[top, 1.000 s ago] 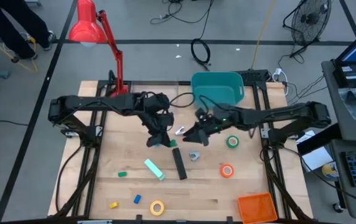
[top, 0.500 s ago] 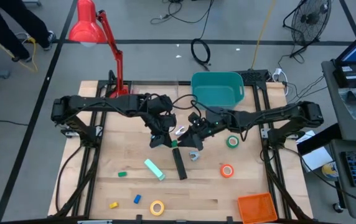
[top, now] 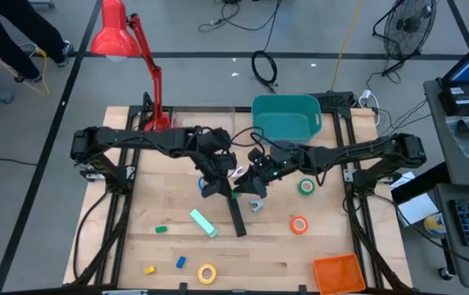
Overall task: Pick and place Stapler, Stapler remover, tape
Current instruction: Put the top green stapler into the green bin
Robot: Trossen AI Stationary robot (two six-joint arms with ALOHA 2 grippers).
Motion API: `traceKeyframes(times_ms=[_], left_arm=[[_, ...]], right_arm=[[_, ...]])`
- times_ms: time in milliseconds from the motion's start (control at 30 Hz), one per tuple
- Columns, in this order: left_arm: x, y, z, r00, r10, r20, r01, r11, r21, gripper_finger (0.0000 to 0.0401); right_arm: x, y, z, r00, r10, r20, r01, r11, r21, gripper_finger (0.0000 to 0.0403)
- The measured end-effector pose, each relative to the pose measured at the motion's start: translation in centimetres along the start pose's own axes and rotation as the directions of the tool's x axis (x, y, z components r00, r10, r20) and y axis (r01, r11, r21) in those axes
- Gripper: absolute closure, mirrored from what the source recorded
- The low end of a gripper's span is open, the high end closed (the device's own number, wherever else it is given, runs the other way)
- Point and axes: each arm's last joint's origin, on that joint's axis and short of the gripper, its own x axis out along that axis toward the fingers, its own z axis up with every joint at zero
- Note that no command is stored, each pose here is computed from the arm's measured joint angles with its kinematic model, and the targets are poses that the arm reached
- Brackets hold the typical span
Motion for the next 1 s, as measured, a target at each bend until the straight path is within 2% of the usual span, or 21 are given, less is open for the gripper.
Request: traceKeyframes(times_ms=[267, 400, 867, 1000], left_arm=[[-0.19, 0.3, 0.14, 1.0, 0.005, 0.011, -0.005, 1.0, -0.006, 0.0334], [-0.26, 0.38, 0.19, 1.0, 0.005, 0.014, -0.005, 1.0, -0.007, 0.0334], [-0.28, 0.38, 0.17, 1.0, -0.004, 0.011, 0.004, 1.0, -0.004, 0.0327], [-0.29, 0.38, 0.16, 1.0, -0.007, 0.01, 0.007, 1.0, -0.01, 0.0325]], right_arm=[[0.0, -0.14, -0.14, 1.0, -0.013, -0.013, 0.013, 1.0, 0.006, 0.0179], [0.0, -0.23, -0.22, 1.0, -0.022, -0.021, 0.023, 1.0, 0.01, 0.0193], [0.0, -0.31, -0.33, 0.999, -0.03, -0.03, 0.03, 1.0, -0.007, 0.0313], [0.0, -0.32, -0.34, 0.999, -0.031, -0.031, 0.031, 0.999, -0.026, 0.0336]])
